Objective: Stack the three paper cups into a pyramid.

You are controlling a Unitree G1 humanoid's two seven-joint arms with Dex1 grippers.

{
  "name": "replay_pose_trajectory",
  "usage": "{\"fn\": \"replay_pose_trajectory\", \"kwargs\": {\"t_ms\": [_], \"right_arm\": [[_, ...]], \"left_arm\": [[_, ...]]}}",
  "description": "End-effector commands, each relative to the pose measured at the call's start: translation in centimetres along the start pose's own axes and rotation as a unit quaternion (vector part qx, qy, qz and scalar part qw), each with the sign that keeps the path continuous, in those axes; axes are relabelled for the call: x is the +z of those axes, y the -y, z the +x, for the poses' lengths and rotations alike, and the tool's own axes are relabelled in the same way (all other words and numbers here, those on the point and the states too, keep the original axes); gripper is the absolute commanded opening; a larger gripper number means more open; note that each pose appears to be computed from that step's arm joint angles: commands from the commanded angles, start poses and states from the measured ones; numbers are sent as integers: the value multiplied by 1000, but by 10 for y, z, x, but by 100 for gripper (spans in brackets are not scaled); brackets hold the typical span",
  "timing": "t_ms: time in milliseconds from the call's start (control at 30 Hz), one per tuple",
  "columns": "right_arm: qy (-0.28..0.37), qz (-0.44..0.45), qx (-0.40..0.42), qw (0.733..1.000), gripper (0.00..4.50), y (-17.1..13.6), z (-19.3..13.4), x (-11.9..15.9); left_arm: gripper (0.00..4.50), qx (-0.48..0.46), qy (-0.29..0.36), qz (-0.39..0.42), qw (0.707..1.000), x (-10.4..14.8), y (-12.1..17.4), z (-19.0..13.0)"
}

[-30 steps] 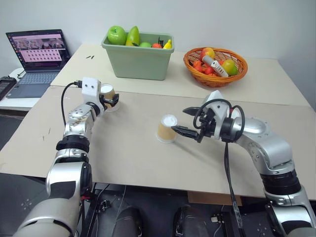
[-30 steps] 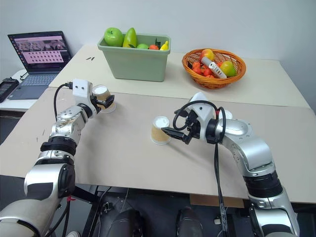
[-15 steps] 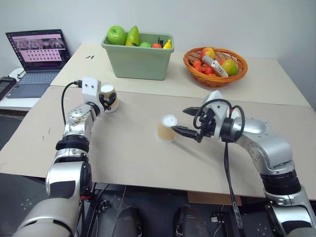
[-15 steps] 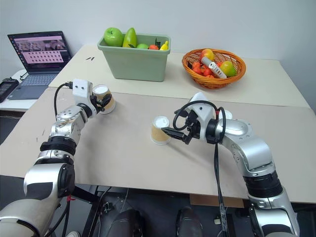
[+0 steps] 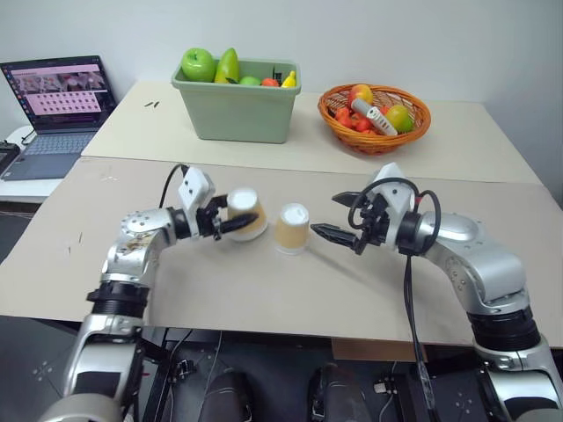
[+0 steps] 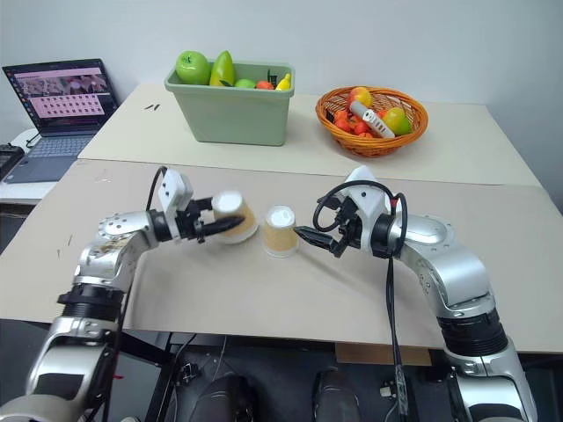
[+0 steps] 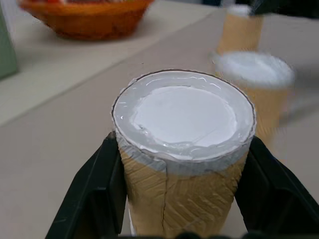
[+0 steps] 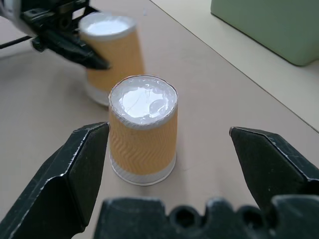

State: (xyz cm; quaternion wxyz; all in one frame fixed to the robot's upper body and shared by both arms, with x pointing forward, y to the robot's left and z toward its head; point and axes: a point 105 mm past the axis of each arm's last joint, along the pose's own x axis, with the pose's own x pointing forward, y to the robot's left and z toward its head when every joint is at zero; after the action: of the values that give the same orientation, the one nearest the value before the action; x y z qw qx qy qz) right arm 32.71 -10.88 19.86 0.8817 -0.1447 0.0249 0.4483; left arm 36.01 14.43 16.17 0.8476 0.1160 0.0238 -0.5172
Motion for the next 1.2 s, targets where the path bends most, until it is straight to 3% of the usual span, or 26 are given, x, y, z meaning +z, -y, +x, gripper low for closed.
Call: {"fn": "replay_pose_trajectory", "kwargs": {"t_ms": [33, 500, 867, 967, 1033, 1200], "right_arm": [[19, -21, -16, 999, 450, 4, -9, 15], [23, -18, -34, 999, 450, 4, -20, 18], [52, -5, -11, 999, 450, -7, -40, 36], [67, 1, -14, 998, 450, -5, -45, 43], [79, 6, -20, 997, 450, -2, -53, 48], [79, 17, -51, 995, 450, 13, -79, 49]], "left_arm": [[280, -40, 4, 26, 999, 13, 10, 3], [280, -83, -2, 40, 996, 3, 22, 48], [280, -94, -3, 43, 995, -1, 23, 55], [359, -90, -3, 42, 995, -1, 21, 55], [438, -88, 1, 46, 995, 2, 20, 54], [445, -84, 17, 51, 995, 19, 18, 40]]}}
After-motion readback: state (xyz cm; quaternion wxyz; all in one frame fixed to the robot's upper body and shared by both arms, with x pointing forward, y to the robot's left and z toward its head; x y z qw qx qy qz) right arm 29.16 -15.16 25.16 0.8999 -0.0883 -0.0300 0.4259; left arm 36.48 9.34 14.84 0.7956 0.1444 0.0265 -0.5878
